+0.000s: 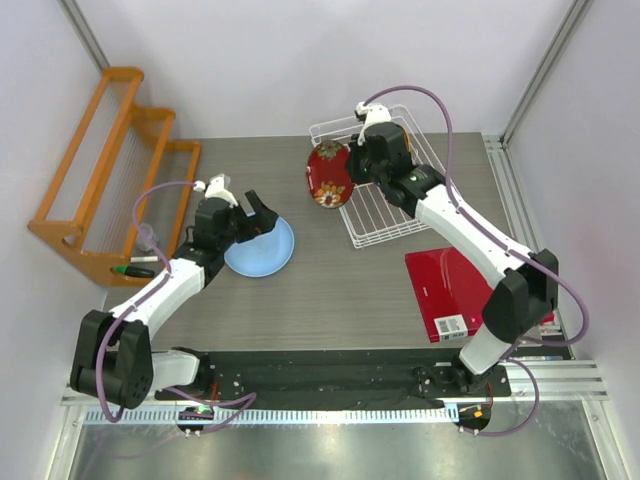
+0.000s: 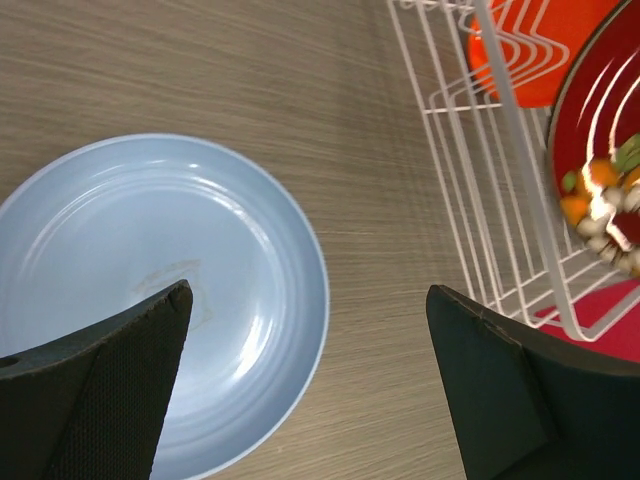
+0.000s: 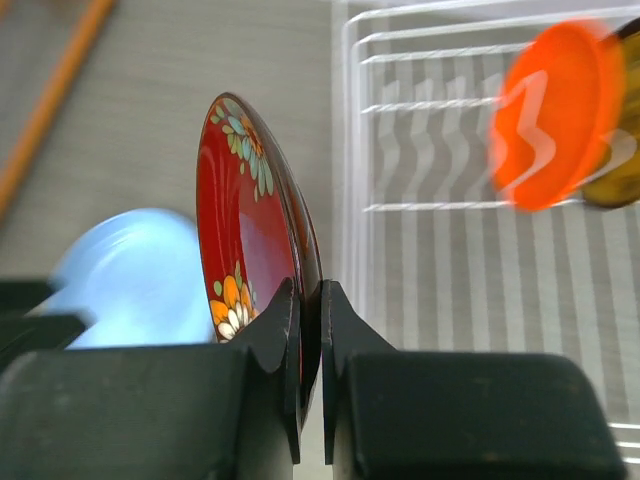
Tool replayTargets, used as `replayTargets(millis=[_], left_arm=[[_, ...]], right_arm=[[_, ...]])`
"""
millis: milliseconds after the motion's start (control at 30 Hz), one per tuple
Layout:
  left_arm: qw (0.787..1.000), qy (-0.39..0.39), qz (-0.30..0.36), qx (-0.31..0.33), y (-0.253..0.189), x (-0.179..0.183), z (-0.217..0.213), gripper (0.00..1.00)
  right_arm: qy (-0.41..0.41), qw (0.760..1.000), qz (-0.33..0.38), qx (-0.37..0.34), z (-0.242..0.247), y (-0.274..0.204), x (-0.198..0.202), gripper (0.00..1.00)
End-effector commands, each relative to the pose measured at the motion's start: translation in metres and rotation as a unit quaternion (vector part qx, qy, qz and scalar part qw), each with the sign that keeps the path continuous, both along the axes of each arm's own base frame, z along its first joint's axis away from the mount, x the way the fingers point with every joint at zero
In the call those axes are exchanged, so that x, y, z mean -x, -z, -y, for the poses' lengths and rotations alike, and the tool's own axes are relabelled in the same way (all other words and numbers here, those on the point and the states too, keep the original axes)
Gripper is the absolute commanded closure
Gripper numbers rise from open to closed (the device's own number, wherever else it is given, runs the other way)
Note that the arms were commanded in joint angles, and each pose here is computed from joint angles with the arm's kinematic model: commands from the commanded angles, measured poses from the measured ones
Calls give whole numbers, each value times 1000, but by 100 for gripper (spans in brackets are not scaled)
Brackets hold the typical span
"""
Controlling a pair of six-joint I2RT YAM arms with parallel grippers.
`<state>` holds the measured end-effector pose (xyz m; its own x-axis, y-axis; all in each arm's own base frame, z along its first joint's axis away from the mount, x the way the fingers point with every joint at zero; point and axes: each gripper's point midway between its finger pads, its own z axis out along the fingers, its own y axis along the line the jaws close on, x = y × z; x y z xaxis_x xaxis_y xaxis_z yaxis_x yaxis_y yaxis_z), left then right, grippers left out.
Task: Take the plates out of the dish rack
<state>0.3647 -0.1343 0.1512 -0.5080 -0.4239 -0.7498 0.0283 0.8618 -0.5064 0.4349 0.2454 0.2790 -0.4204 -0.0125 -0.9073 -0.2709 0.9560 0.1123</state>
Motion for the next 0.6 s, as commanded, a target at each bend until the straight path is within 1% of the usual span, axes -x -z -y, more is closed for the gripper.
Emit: replayTargets(millis=[0, 167, 300, 433, 567], left_arm=[[996, 37, 58, 49, -28, -12, 21, 0], [994, 40, 79, 65, -33, -9, 23, 1], [992, 44, 88, 75, -38, -6, 25, 1], [992, 39, 89, 78, -38, -2, 22, 0], [994, 14, 86, 63, -40, 3, 10, 1]], right_arm=[[-121, 977, -4, -178, -54, -47, 42, 99], [-158, 960, -39, -228, -69, -36, 61, 99], [-174, 951, -44, -251, -76, -32, 66, 99], [-168, 951, -45, -254, -75, -27, 65, 99], [-129, 963, -20, -236, -60, -28, 55, 99]])
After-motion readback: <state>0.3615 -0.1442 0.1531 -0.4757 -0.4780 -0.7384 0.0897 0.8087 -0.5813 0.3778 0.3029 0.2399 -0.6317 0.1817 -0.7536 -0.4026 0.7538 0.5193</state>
